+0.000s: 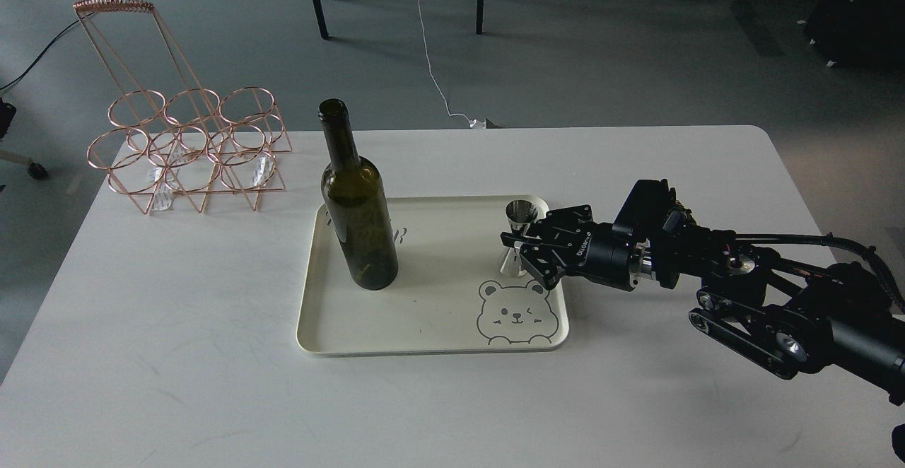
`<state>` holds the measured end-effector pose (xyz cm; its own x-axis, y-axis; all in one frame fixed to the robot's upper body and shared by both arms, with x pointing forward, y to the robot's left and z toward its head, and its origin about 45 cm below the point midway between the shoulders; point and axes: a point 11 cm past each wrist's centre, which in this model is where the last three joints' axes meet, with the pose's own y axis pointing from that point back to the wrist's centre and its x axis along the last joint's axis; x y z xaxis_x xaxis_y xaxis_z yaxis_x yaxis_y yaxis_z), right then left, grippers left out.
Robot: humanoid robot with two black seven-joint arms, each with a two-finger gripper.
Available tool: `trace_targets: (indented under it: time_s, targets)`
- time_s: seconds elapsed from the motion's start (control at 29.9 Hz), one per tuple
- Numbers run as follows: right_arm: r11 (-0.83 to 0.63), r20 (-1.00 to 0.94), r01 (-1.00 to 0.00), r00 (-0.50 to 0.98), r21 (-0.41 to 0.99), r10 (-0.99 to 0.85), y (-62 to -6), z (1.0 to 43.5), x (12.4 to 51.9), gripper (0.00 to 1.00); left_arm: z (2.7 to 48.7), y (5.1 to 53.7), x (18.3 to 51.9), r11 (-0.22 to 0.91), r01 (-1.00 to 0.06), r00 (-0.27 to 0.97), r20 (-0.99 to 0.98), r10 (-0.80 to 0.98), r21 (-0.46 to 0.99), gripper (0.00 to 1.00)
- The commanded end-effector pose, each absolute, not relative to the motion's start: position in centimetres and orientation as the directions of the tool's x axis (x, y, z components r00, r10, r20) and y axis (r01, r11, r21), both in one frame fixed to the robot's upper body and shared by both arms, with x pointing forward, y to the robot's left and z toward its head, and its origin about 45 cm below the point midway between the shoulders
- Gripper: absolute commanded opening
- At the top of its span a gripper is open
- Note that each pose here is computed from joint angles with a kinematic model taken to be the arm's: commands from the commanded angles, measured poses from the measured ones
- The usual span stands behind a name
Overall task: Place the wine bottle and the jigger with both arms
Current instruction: 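Carry the jigger off the tray toward the table edge nearest the right arm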
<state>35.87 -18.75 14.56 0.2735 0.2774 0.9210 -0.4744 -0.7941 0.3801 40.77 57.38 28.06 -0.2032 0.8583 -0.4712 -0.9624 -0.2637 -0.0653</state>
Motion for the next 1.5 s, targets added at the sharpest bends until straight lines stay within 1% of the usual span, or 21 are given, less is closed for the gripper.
trace_targets:
  time_s: [0.0,0.13,0.3,0.43,0.57,0.67,0.83,0.94,1.2,1.3,1.4,1.47]
  targets:
    - [-0.796,0.943,-0.508,0.22,0.33,0.25,-19.6,15.6,36.5,0.05,28.1,57.4,40.7,-0.264,-0.962,-0.204,-0.47,0.859,-0.066,0.98]
    - [-0.761,0.949,-0.568,0.193,0.314,0.248,-22.7,17.1,37.5,0.05,28.2,57.5,40.7,-0.266,-0.962,-0.205,-0.471,0.858,-0.067,0.98]
    - [-0.711,0.965,-0.653,0.141,0.26,0.223,-26.9,19.9,38.5,0.05,28.3,57.7,40.6,-0.268,-0.961,-0.207,-0.467,0.86,-0.068,0.98]
    - [-0.64,0.966,-0.725,0.175,0.256,0.188,-31.0,20.9,38.7,0.05,28.4,57.6,40.7,-0.266,-0.962,-0.204,-0.468,0.86,-0.068,0.98]
    - [-0.55,0.955,-0.781,0.235,0.296,0.181,-35.7,19.7,37.4,0.05,28.5,57.6,40.7,-0.265,-0.962,-0.203,-0.467,0.86,-0.071,0.98]
    - [-0.487,0.955,-0.821,0.249,0.298,0.164,-38.4,18.3,36.4,0.05,28.5,57.6,40.7,-0.264,-0.962,-0.201,-0.468,0.861,-0.071,0.98]
    - [-0.395,0.959,-0.876,0.278,0.275,0.051,-41.2,16.9,35.1,0.05,28.5,57.6,40.7,-0.264,-0.962,-0.201,-0.468,0.861,-0.071,0.98]
    - [-0.372,0.956,-0.886,0.294,0.276,0.01,-41.8,16.3,34.4,0.05,28.5,57.6,40.7,-0.263,-0.962,-0.201,-0.467,0.861,-0.071,0.98]
    - [-0.316,0.951,-0.9,0.308,0.301,0.03,-43.8,13.6,32.0,0.05,28.4,57.4,40.9,-0.258,-0.964,-0.197,-0.468,0.861,-0.069,0.98]
    - [-0.337,0.943,-0.885,0.331,0.321,0.029,-42.9,12.4,31.7,0.05,28.5,57.4,40.9,-0.259,-0.963,-0.197,-0.467,0.862,-0.071,0.98]
    - [-0.358,0.935,-0.869,0.352,0.341,0.038,-42.6,11.8,31.1,0.09,28.6,57.5,40.8,-0.26,-0.963,-0.198,-0.467,0.862,-0.072,0.98]
    - [-0.378,0.93,-0.855,0.365,0.355,0.046,-42.3,11.4,30.7,0.1,28.5,57.4,40.8,-0.259,-0.963,-0.198,-0.467,0.862,-0.07,0.98]
